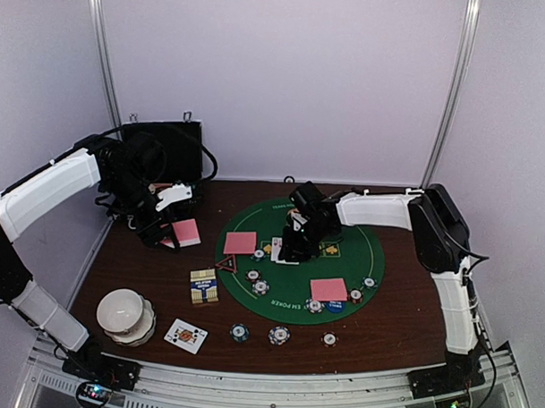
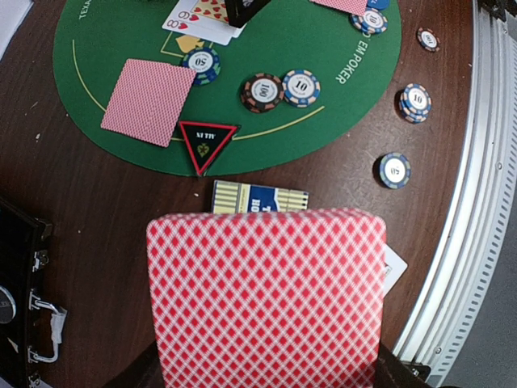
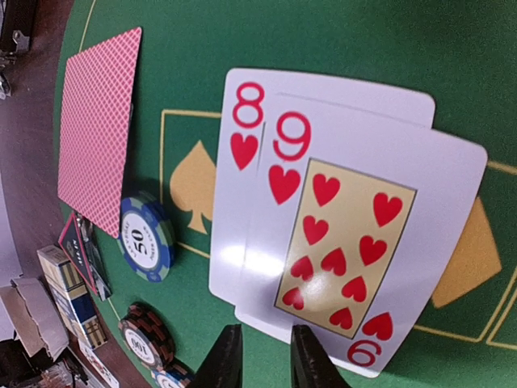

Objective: Distribute texas hold em gaming equipment

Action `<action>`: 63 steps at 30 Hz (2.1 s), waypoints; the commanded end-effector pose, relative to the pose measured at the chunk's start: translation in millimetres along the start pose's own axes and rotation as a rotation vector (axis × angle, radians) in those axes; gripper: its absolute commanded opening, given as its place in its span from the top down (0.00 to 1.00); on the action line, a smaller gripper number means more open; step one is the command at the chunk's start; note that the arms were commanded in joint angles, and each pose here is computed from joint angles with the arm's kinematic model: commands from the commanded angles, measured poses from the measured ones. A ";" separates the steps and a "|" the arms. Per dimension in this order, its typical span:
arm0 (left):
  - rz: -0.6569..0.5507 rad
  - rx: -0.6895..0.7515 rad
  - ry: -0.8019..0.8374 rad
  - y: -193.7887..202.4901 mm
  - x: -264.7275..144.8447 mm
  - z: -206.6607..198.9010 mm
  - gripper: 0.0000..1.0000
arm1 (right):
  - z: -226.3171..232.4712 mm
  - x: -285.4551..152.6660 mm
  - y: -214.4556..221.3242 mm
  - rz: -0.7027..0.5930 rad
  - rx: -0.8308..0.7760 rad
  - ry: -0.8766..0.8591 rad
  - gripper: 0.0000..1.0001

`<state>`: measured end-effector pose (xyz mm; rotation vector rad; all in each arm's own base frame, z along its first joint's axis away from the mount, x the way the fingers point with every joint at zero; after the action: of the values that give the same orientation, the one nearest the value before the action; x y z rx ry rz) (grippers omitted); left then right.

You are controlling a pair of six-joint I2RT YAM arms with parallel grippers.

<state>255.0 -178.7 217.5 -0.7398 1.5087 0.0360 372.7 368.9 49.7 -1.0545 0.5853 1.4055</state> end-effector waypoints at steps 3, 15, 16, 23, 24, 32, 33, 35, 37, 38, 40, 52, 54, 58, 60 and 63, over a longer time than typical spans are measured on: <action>-0.044 0.022 -0.011 -11.4 -9.6 1.2 1.00 | -38.4 13.4 -12.4 -0.014 0.077 0.055 0.81; -0.037 0.026 -0.011 -10.1 -8.1 1.6 1.00 | 25.6 -49.5 -29.9 -0.136 0.007 -0.139 0.63; -0.037 0.025 -0.011 -10.2 -8.0 1.8 1.00 | 39.5 -60.4 -31.6 -0.155 -0.002 -0.176 0.55; -0.042 0.024 -0.003 -11.1 -7.1 1.1 1.00 | 137.7 -111.9 -25.8 -0.213 -0.039 -0.489 0.21; -0.042 0.024 -0.003 -11.3 -7.0 1.2 1.00 | 149.9 -115.8 -22.9 -0.209 -0.046 -0.531 0.19; -0.050 0.026 -0.001 -12.2 -7.5 0.5 1.00 | 229.0 -122.5 7.5 -0.119 -0.078 -0.788 0.12; -0.052 0.026 -0.002 -12.7 -8.0 0.5 1.00 | 235.1 -121.4 10.7 -0.109 -0.083 -0.802 0.12; -0.055 0.025 0.000 -13.2 -8.4 0.2 1.00 | 244.1 -117.0 16.4 -0.086 -0.087 -0.821 0.12; -0.059 0.025 0.000 -14.1 -9.4 -0.1 1.00 | 250.3 -112.8 20.8 -0.067 -0.086 -0.838 0.12; -0.060 0.025 0.001 -14.3 -9.5 -0.1 1.00 | 252.4 -110.7 22.6 -0.059 -0.087 -0.842 0.12; -0.062 0.026 0.000 -14.6 -10.1 -0.4 1.00 | 255.9 -105.7 26.0 -0.044 -0.090 -0.845 0.12; -0.069 0.026 0.004 -15.1 -11.5 -1.9 1.00 | 273.6 -81.2 26.8 -0.001 -0.089 -0.855 0.14; -0.068 0.026 0.004 -14.5 -11.5 -2.1 1.00 | 275.0 -76.1 26.5 0.010 -0.083 -0.857 0.14; -0.071 0.026 0.007 -14.4 -11.8 -3.1 1.00 | 275.3 -67.1 26.7 0.027 -0.070 -0.854 0.15; -0.072 0.027 0.007 -14.6 -11.8 -3.0 1.00 | 274.8 -63.7 26.3 0.033 -0.061 -0.854 0.15; -0.071 0.026 0.008 -14.8 -11.6 -3.0 1.00 | 274.8 -59.2 24.8 0.037 -0.045 -0.868 0.16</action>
<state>253.5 -181.1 219.1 -0.7489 1.5202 0.0207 272.8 562.5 208.6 -0.4188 -0.0191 1.7253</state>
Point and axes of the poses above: each gripper's point midway between its finger pads, its own x axis out along the fingers, its own z axis along the line the jaws close on, y = z × x, the point moved 2 cm from there along -x, back along the fingers, and after that the axes turned 8 degrees about -x, right-handed, at the moved point
